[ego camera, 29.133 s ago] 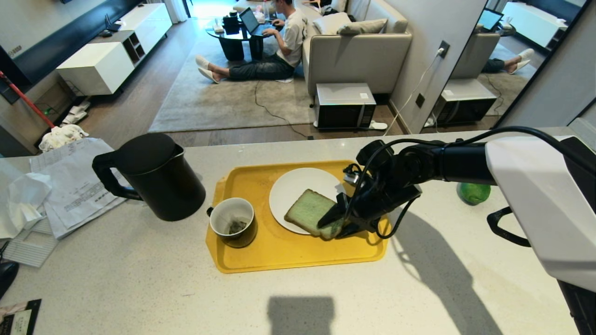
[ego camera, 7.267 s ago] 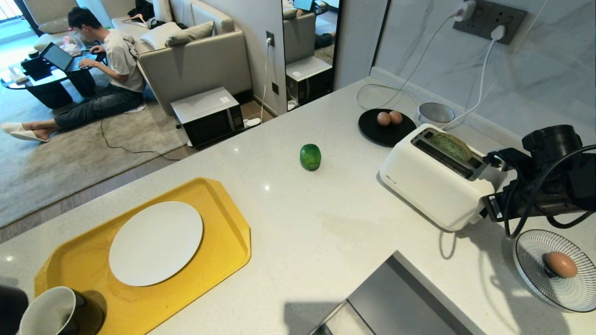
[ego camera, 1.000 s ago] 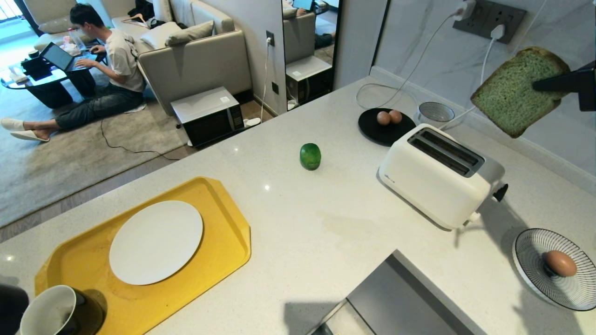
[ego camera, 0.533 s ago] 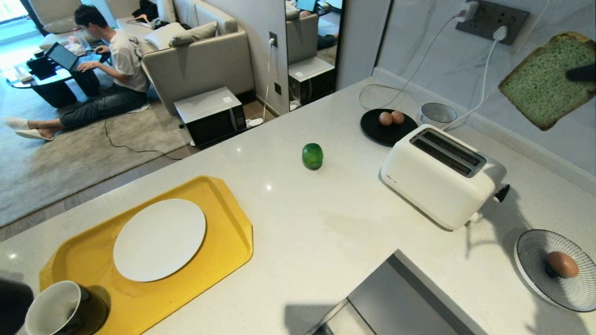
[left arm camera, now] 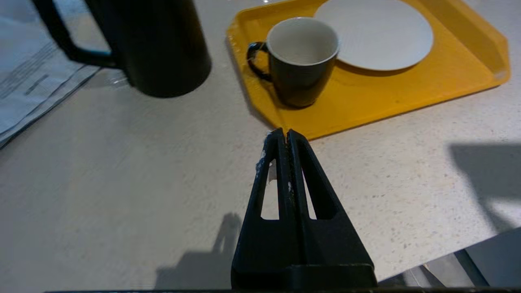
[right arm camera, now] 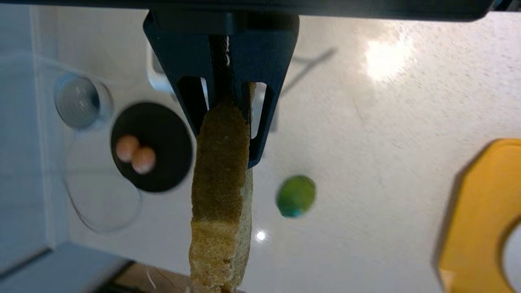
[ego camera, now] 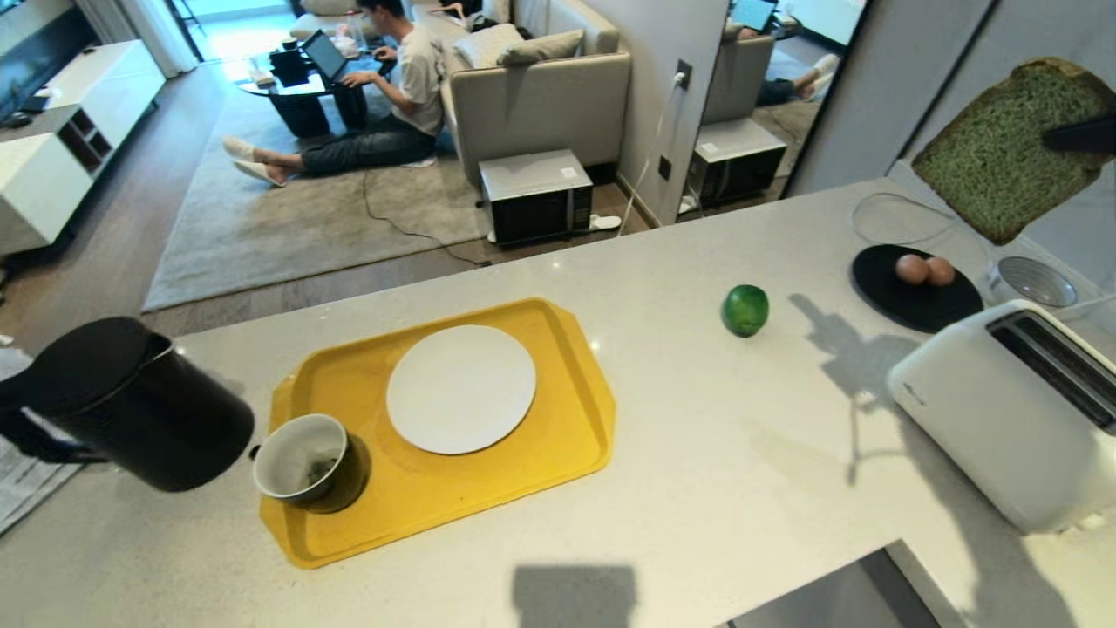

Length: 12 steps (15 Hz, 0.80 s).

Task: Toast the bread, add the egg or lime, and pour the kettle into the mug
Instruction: Put the baked bread on a plate

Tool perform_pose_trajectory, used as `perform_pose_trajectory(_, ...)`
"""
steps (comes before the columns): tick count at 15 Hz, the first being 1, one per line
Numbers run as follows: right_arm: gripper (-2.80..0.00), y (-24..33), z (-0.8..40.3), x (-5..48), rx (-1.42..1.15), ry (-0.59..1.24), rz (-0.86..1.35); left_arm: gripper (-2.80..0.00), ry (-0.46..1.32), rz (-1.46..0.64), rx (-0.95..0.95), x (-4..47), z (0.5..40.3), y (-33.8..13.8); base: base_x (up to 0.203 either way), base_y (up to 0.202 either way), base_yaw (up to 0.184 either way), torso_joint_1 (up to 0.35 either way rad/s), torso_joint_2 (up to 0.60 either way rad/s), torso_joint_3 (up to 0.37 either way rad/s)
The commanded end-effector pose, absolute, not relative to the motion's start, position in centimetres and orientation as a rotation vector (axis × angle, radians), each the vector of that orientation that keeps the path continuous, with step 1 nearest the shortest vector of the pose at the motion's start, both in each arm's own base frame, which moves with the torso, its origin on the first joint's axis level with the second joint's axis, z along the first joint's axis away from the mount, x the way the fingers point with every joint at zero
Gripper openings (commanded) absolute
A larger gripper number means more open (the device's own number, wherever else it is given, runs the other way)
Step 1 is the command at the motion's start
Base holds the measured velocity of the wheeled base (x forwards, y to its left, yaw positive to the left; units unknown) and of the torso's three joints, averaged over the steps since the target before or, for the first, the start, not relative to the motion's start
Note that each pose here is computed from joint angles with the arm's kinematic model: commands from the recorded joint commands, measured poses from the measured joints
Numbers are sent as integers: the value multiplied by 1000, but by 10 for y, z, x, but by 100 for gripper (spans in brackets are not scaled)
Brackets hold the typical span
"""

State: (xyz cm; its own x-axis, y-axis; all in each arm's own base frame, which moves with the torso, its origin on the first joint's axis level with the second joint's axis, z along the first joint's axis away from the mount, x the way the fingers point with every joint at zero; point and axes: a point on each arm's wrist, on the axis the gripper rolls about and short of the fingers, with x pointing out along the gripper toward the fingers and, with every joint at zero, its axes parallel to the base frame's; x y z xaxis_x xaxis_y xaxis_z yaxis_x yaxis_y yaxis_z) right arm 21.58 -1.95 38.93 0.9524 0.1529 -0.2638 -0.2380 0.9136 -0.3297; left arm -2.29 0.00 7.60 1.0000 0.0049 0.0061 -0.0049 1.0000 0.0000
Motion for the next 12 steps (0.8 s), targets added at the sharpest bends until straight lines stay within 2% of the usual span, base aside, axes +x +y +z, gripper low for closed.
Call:
perform_pose_trajectory(1, -280, -19, 388, 214, -368, 242, 206, -280, -6, 5, 0, -23, 76, 0, 1, -8, 175, 9, -6, -4)
perform_pose_trajectory(12, -280, -12, 372, 222, -421, 290, 272, -280, -6, 5, 0, -23, 76, 0, 0, -8, 164, 3, 4, 3)
